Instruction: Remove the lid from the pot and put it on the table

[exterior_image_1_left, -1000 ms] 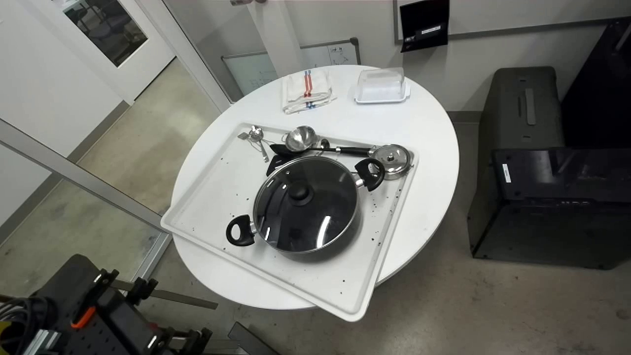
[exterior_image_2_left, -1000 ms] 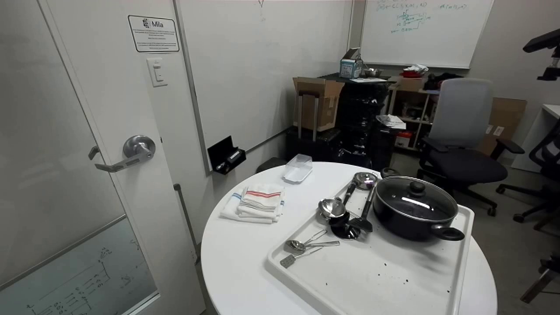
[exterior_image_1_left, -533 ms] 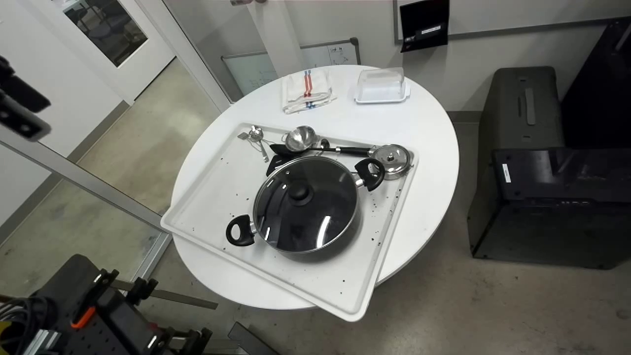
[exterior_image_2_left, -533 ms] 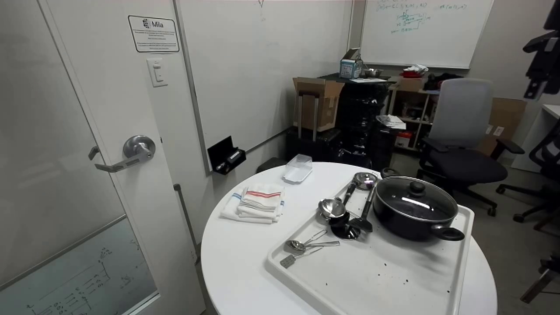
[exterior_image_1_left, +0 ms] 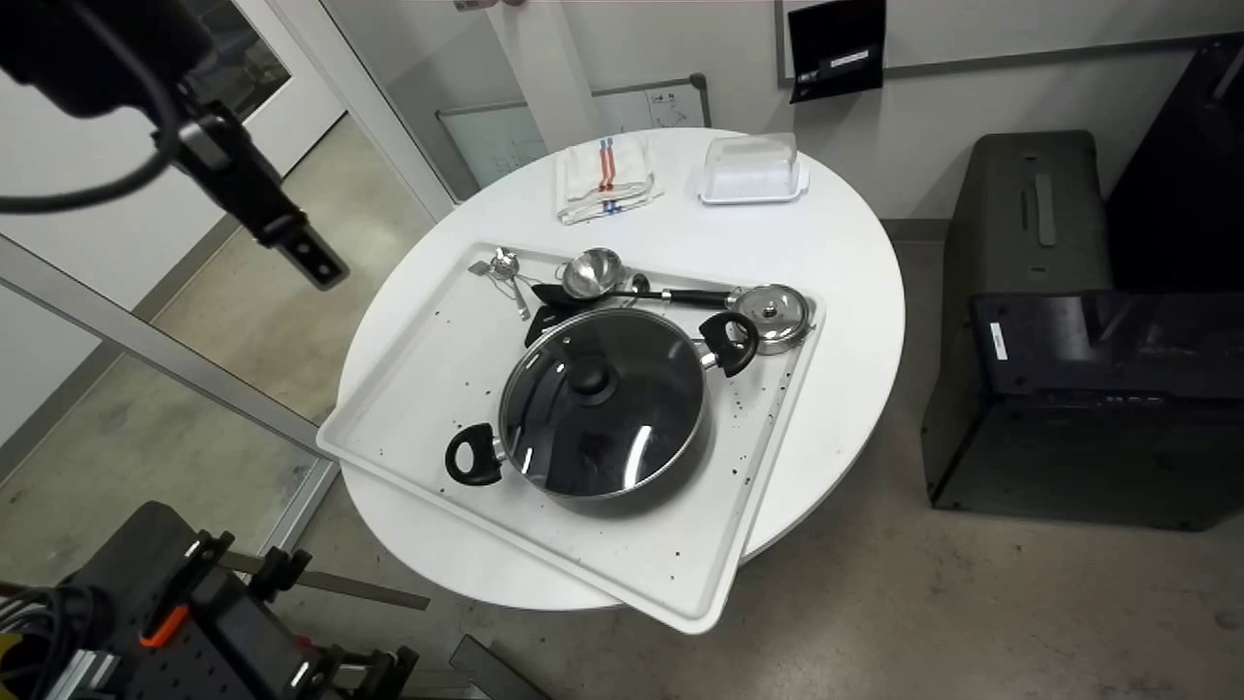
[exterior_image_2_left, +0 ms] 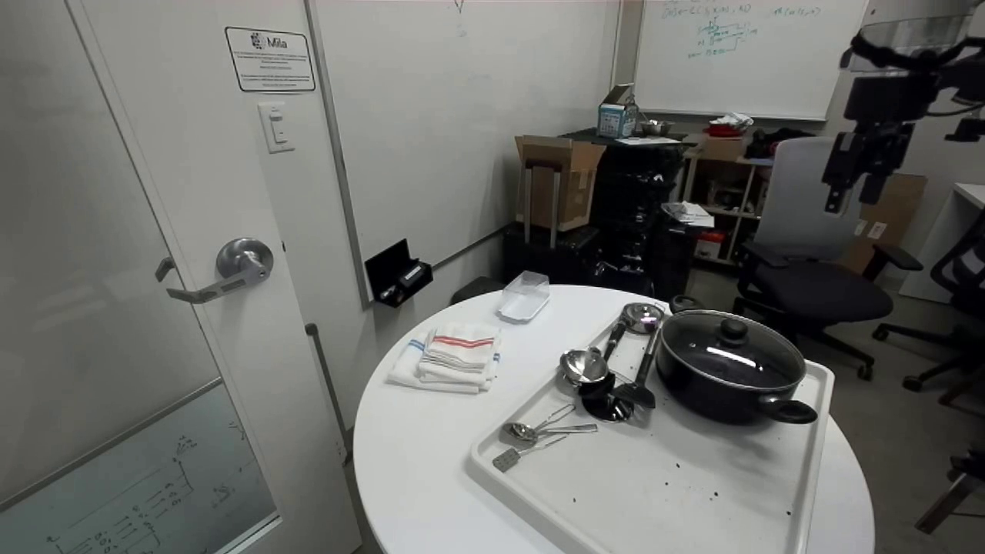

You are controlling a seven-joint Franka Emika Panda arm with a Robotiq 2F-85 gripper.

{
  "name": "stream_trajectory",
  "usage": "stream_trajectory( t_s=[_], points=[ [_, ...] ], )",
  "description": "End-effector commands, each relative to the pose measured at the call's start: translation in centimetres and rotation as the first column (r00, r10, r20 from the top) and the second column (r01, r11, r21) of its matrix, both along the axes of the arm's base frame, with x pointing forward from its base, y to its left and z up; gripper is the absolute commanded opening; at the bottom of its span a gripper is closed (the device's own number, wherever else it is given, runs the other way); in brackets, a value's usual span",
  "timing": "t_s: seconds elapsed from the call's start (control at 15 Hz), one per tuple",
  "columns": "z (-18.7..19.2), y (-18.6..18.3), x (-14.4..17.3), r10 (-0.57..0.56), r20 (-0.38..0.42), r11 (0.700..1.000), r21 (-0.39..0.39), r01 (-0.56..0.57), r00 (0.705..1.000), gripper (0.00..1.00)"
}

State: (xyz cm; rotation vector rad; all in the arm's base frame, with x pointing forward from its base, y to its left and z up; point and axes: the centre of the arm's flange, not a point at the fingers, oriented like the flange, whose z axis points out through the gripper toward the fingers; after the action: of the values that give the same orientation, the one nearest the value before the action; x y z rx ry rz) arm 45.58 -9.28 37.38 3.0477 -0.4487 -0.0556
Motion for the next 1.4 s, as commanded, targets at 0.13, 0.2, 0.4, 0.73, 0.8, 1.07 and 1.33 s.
stream_trajectory(
  t_s=[0.13, 0.2, 0.4, 0.73, 0.8, 1.07, 1.33],
  points=[
    [-5.0, -3.3, 5.8, 0.019, -0.033, 1.000, 0.005, -0.019, 0.999, 1.00],
    [-5.8, -3.6, 6.4, 0.018, -0.035, 1.000, 0.002, -0.018, 0.999, 1.00],
    [-8.6, -4.4, 8.0, 0.017, -0.051, 1.000, 0.002, -0.017, 0.999, 1.00],
    [-13.7, -4.9, 10.3, 0.018, -0.096, 1.000, -0.007, -0.019, 0.995, 1.00],
    [-14.9, -5.0, 10.8, 0.023, -0.104, 1.000, -0.007, -0.024, 0.994, 1.00],
    [-18.4, -5.2, 12.3, 0.038, -0.123, 0.999, -0.008, -0.039, 0.992, 1.00],
    [-20.8, -5.3, 13.7, 0.054, -0.139, 0.998, -0.003, -0.055, 0.989, 1.00]
  ],
)
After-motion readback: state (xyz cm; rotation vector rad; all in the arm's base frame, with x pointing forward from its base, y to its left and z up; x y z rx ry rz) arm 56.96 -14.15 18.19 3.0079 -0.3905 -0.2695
